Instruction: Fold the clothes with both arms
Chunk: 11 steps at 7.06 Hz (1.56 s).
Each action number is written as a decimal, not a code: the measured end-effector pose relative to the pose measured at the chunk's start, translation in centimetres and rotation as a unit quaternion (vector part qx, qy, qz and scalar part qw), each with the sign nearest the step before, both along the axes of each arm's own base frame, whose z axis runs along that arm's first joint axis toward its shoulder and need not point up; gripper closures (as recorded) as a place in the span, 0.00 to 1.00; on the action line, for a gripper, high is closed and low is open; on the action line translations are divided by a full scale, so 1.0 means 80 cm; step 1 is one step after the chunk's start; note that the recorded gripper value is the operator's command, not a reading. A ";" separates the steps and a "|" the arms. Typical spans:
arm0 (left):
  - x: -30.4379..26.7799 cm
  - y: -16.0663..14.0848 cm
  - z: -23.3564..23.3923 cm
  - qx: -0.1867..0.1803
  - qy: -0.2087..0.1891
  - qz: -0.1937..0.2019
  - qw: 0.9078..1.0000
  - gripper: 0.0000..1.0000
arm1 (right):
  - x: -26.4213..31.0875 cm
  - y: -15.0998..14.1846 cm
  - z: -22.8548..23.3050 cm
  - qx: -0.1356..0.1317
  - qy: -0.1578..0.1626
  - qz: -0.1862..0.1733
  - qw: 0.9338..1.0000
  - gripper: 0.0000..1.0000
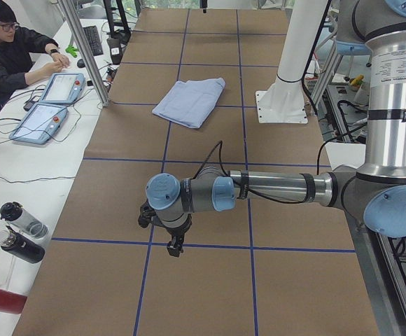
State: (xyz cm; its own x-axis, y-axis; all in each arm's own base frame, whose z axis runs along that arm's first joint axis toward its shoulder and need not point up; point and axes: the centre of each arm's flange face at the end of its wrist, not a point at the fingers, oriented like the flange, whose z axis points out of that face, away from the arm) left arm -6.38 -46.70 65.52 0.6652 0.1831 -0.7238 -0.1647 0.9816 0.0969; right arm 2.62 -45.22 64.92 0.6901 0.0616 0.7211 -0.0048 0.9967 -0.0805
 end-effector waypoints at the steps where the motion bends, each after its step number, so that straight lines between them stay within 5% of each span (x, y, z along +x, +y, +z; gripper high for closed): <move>1: 0.000 0.002 -0.001 -0.009 -0.002 -0.030 1.000 0.01 | 0.001 0.000 -0.001 0.001 0.000 0.001 1.000 0.00; 5: -0.004 0.006 -0.036 -0.020 -0.024 -0.119 0.992 0.01 | 0.010 -0.001 -0.004 0.005 0.006 0.008 1.000 0.00; 11: -0.003 0.006 -0.038 -0.036 -0.045 -0.131 0.990 0.01 | 0.044 0.012 0.000 0.011 0.053 0.030 0.998 0.00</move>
